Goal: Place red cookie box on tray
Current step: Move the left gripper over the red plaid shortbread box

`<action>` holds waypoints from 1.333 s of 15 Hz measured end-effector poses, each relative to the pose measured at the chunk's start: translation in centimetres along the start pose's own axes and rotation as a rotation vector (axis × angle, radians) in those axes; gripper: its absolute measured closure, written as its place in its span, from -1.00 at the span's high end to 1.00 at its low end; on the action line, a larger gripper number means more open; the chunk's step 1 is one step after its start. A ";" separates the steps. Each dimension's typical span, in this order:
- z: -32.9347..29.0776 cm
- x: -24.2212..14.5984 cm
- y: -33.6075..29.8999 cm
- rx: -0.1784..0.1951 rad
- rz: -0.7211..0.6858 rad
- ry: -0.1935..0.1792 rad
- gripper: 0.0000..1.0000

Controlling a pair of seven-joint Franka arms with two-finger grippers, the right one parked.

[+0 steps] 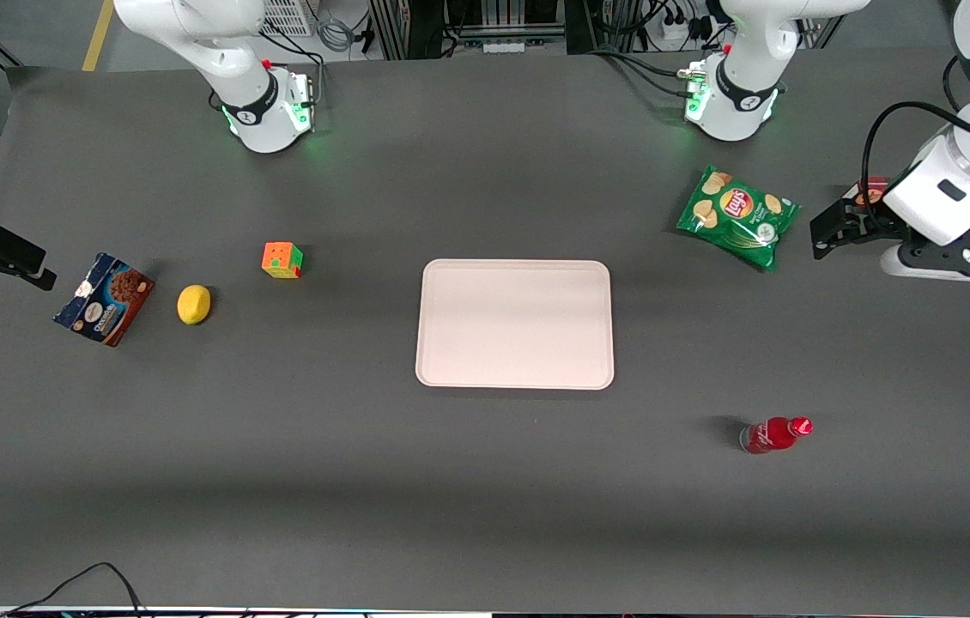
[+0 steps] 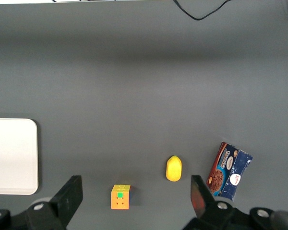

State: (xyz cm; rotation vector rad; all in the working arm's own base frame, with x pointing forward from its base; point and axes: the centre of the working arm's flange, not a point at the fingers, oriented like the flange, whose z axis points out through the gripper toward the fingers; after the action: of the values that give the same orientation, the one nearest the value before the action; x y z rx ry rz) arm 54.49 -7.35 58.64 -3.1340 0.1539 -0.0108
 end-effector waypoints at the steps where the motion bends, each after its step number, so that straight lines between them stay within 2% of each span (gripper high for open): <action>1: 0.0 0.0 0.0 0.000 0.000 0.000 1.00; 7: 0.0 0.0 0.0 0.000 0.002 0.000 1.00; 11: 0.0 0.0 -1.5 0.003 0.150 -0.003 1.00; 14: 0.1 -0.1 -4.2 0.012 0.337 -0.009 1.00; 16: 0.2 -0.5 -6.5 0.029 0.510 -0.035 1.00; 20: 1.4 -2.4 -12.2 0.038 0.849 -0.086 1.00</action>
State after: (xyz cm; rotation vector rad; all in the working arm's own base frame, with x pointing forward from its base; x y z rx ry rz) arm 53.26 5.02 57.24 -2.7516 1.4109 0.1185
